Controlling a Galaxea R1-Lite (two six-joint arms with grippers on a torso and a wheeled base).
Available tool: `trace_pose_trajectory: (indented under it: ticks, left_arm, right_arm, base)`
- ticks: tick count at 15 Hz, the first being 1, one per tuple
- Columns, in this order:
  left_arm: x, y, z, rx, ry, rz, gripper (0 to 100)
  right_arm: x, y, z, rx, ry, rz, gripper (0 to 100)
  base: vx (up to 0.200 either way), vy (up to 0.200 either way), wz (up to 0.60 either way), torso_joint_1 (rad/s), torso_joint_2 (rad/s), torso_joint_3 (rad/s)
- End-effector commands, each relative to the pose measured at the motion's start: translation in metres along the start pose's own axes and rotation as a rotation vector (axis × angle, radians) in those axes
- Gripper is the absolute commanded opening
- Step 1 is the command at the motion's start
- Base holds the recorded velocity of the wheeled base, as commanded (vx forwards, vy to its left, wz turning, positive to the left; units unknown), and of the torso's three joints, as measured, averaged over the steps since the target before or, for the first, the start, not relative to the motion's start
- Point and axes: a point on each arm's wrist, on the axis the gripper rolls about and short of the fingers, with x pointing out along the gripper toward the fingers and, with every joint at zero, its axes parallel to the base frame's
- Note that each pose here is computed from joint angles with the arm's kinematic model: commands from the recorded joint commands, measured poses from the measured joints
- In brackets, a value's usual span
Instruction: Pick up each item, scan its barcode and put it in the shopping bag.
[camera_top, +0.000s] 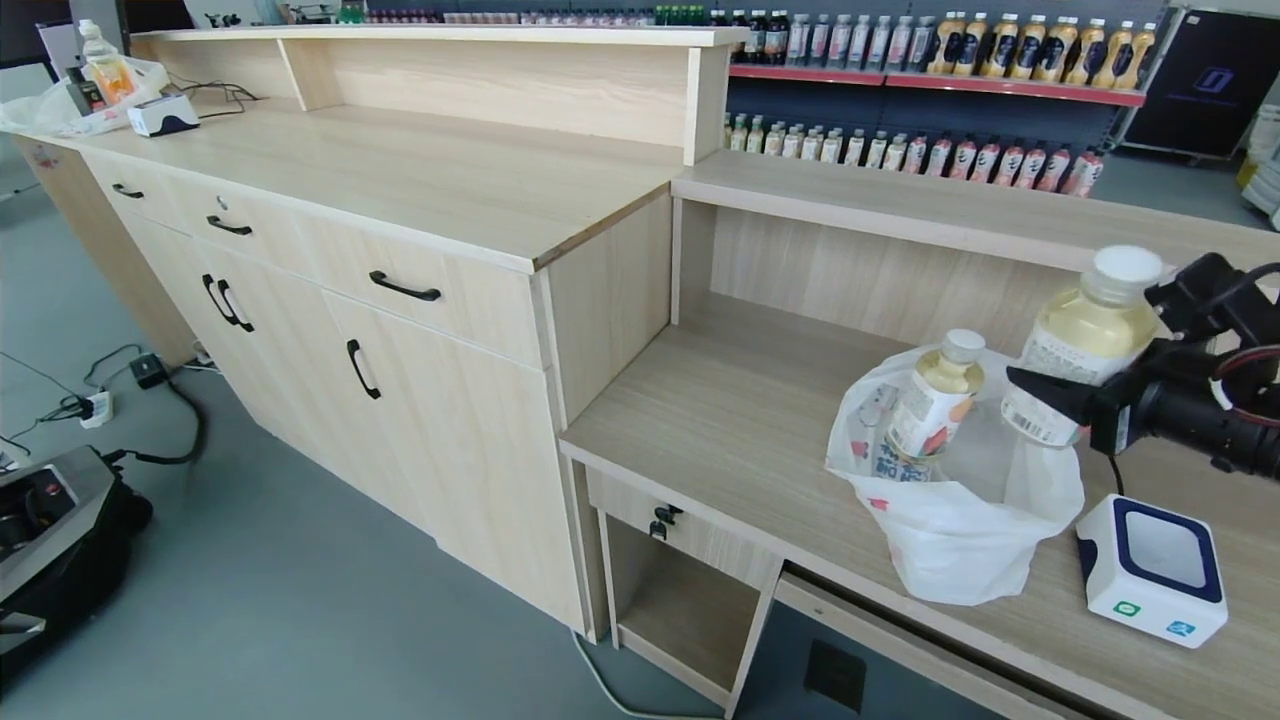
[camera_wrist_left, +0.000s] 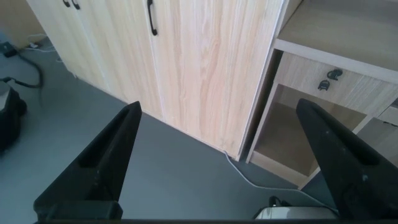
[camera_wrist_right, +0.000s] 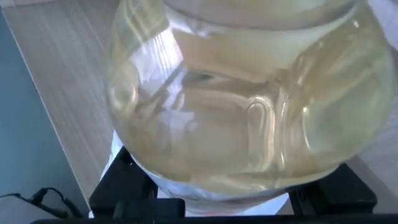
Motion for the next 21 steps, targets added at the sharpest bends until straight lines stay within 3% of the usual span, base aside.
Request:
trace_pose_trajectory:
  ticks: [1, 2, 5, 18, 21]
  left_arm:
    - [0.000, 0.000, 0.000, 0.000, 0.000, 0.000, 100]
    - [0.000, 0.000, 0.000, 0.000, 0.000, 0.000, 100]
    - [0.000, 0.000, 0.000, 0.000, 0.000, 0.000, 100]
    - [0.000, 0.000, 0.000, 0.000, 0.000, 0.000, 100]
    - [0.000, 0.000, 0.000, 0.000, 0.000, 0.000, 100]
  right_arm:
    - [0.008, 0.008, -0.012, 0.053, 0.051, 0.047, 0]
    - [0.013, 0.012, -0.026, 0.096, 0.111, 0.070, 0]
    - [0.027, 0.014, -0.046, 0.123, 0.166, 0.096, 0]
    - [0.067, 0.023, -0.098, 0.134, 0.199, 0.120, 0]
    - [0.073, 0.035, -0.106, 0.149, 0.224, 0.162, 0]
  base:
    - [0.000, 0.000, 0.00, 0.000, 0.00, 0.000]
    - [0.000, 0.000, 0.00, 0.000, 0.00, 0.000]
    - [0.000, 0.000, 0.00, 0.000, 0.00, 0.000]
    - [0.000, 0.000, 0.00, 0.000, 0.00, 0.000]
    - [0.000, 0.000, 0.00, 0.000, 0.00, 0.000]
